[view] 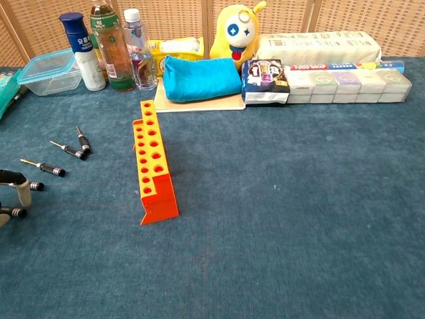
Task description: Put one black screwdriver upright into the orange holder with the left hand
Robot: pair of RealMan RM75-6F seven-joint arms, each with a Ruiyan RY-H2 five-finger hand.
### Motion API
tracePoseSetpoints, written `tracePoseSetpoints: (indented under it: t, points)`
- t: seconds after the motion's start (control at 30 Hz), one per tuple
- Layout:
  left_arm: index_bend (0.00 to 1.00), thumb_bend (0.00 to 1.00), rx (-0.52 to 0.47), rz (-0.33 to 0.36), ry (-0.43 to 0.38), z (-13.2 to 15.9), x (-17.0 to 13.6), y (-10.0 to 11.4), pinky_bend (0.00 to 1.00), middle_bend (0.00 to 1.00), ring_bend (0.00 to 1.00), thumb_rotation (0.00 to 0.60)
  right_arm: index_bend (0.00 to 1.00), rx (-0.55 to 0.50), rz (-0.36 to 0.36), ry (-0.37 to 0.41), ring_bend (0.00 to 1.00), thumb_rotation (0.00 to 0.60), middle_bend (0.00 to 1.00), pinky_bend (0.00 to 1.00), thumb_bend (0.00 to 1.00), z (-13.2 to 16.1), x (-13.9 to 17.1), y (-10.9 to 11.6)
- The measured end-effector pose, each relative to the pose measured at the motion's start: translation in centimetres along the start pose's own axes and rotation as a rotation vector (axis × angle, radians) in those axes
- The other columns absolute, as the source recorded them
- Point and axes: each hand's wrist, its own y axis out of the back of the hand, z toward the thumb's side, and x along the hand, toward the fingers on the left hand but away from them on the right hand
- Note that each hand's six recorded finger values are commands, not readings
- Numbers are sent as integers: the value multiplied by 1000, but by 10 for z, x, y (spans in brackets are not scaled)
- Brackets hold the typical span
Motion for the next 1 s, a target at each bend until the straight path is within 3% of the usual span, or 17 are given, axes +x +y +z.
tracePoseSetpoints:
  t: [1.0]
  points:
    - [448,428,65,28,-3,6,0,-4,1000,1000,1000,600,12,-22,3,-6,107,526,19,63,0,-3,0,4]
